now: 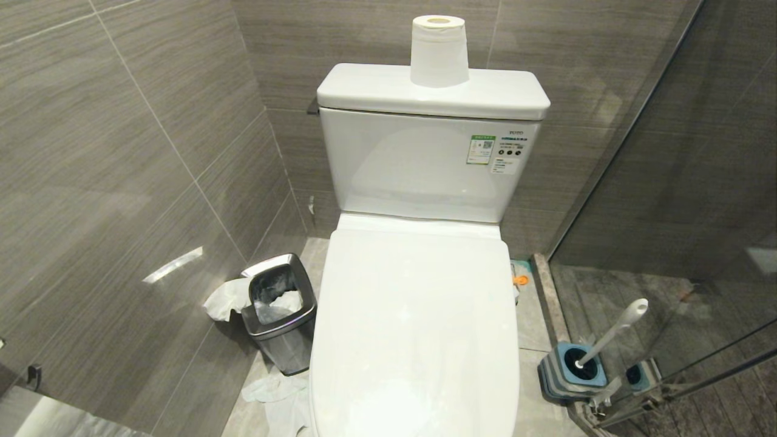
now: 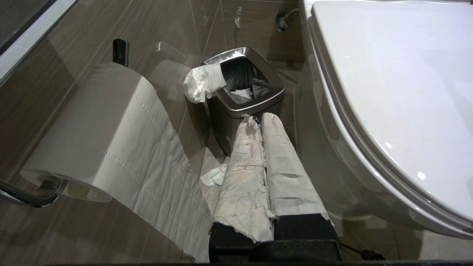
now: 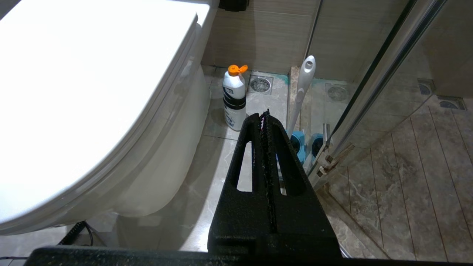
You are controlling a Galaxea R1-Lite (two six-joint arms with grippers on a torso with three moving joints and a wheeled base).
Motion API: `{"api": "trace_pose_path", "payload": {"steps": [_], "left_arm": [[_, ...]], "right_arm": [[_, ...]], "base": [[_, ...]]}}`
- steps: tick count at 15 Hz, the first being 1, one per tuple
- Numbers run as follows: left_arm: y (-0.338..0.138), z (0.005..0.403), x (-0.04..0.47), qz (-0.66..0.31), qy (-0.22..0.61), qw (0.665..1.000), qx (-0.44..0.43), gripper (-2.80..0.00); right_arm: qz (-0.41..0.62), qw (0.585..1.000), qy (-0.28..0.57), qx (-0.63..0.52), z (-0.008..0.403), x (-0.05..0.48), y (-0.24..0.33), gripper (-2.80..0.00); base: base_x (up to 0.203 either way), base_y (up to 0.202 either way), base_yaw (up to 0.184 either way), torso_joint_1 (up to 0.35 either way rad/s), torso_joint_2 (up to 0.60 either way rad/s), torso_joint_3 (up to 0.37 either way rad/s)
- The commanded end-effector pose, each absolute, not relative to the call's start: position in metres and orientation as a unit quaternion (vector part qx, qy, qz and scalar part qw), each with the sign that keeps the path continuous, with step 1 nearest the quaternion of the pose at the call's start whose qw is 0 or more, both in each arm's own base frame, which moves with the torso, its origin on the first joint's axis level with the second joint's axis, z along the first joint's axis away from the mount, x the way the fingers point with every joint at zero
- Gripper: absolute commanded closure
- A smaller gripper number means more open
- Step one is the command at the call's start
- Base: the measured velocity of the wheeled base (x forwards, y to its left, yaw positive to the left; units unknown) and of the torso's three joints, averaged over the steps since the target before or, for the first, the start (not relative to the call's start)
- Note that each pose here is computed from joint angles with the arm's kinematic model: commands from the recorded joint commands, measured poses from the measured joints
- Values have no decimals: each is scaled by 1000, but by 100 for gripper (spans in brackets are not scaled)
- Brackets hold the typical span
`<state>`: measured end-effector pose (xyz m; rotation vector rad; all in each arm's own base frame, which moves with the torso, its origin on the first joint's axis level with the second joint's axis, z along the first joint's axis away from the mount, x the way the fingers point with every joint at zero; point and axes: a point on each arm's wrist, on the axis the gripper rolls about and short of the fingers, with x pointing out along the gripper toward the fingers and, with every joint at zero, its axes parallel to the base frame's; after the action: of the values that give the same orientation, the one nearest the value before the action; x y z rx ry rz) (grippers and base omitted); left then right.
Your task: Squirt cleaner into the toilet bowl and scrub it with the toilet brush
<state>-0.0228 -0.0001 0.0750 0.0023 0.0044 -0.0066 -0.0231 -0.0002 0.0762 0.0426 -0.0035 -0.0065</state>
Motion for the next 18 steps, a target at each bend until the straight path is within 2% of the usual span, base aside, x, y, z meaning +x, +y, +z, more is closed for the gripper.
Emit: {"api": "trace_pose_path", "payload": {"steps": [1,18], "left_arm": [[0,75,-23,-3,4,1000,2,0],[0,74,-22,-3,5,1000,2,0]], "right_arm": [[-3,1000,-1,21,76,-23,0,0],[-3,1000,-1,21,76,-23,0,0]], "base": [[0,0,0,0,0,0],[0,0,0,0,0,0]]}}
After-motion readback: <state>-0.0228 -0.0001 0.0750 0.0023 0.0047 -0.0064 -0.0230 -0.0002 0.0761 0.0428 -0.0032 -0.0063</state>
